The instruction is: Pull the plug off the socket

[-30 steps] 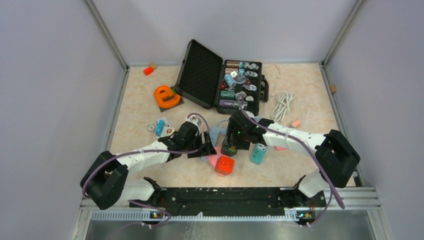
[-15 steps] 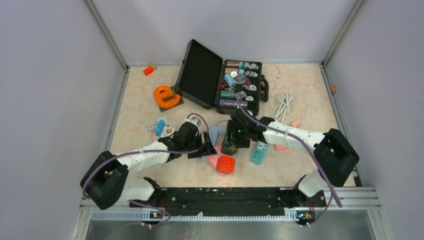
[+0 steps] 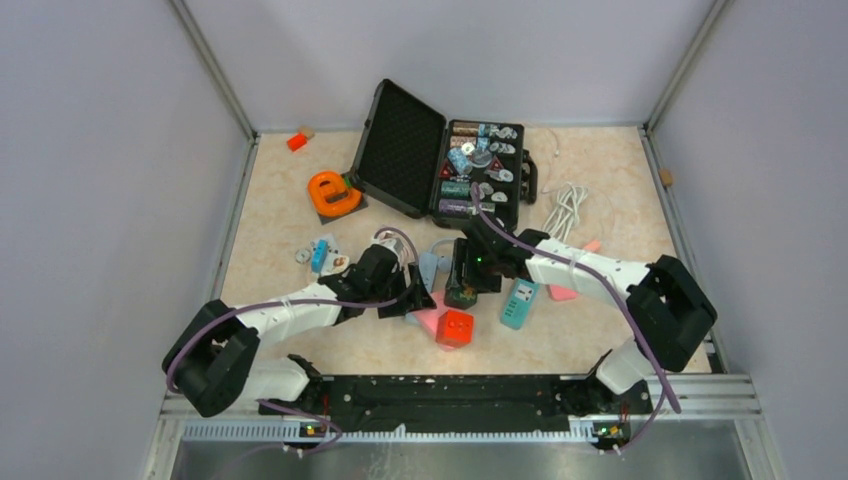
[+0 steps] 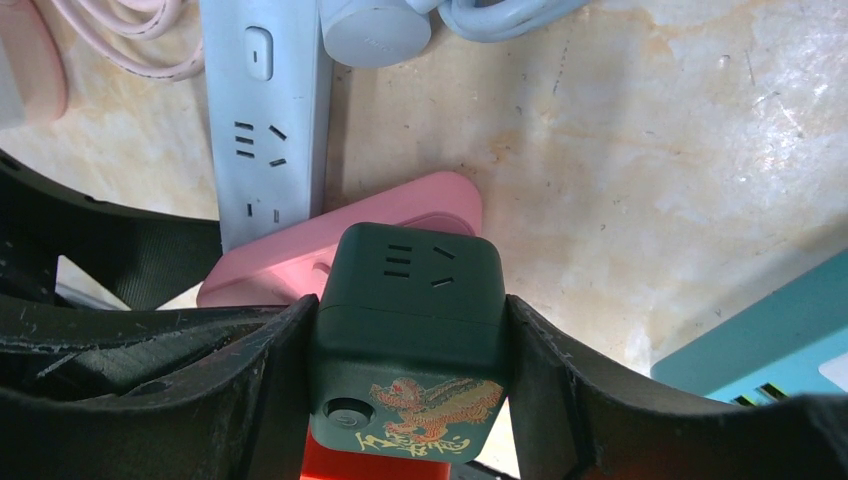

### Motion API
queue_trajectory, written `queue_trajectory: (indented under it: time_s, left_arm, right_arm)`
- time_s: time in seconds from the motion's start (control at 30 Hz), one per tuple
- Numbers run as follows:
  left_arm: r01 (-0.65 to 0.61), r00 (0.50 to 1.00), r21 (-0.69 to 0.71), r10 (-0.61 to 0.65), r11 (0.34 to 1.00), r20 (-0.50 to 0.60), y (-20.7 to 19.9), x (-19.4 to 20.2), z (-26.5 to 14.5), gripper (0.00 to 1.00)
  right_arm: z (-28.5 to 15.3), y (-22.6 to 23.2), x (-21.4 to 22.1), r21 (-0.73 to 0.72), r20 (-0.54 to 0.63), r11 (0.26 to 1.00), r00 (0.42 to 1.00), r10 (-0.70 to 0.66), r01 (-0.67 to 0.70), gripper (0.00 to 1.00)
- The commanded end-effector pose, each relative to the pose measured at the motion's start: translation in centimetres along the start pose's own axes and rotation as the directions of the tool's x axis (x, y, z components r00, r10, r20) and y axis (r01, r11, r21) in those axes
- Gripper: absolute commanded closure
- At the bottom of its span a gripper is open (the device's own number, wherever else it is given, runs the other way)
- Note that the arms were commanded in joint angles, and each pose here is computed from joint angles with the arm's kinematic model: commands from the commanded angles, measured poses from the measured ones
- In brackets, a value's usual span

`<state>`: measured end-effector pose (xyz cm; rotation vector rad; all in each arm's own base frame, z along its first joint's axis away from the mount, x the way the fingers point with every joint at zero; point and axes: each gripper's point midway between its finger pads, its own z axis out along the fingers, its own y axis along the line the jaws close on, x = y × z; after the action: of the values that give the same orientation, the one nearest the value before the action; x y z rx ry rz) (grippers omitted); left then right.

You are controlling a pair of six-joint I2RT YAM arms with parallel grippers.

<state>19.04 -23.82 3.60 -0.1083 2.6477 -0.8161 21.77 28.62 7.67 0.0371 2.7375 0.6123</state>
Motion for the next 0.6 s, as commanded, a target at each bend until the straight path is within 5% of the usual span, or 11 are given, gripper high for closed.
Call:
queue_trajectory:
  time_s: [0.0,0.2,0.43,0.57]
  left_arm:
    - [-0.022,0.994,-0.339,-0.016,0.941,-0.109,9.1,4.3,0.0,0.46]
    - [-0.028,0.993,-0.336,-0.012,0.941,-0.115,9.0,4.4,0.0,0.46]
    - [-0.01,0.994,-0.351,-0.029,0.936,-0.107,9.0,4.2,0.0,0.48]
    - [-0.022,0.996,-0.383,-0.013,0.923,-0.089,9.1,3.3,-0.2,0.49]
  right_arm:
    - [-3.1,6.6,-1.4,-0.221,0.047,0.971,0.996,-0.078,0.087,1.0]
    - [-5.8,7.3,-3.0,-0.371,0.049,0.928,0.999,-0.013,0.03,1.0]
    - [-3.2,3.9,-2.6,0.018,0.088,0.988,0.984,-0.157,0.156,1.0]
    - [-4.7,5.4,-3.7,-0.08,0.144,0.985,0.979,-0.141,0.153,1.0]
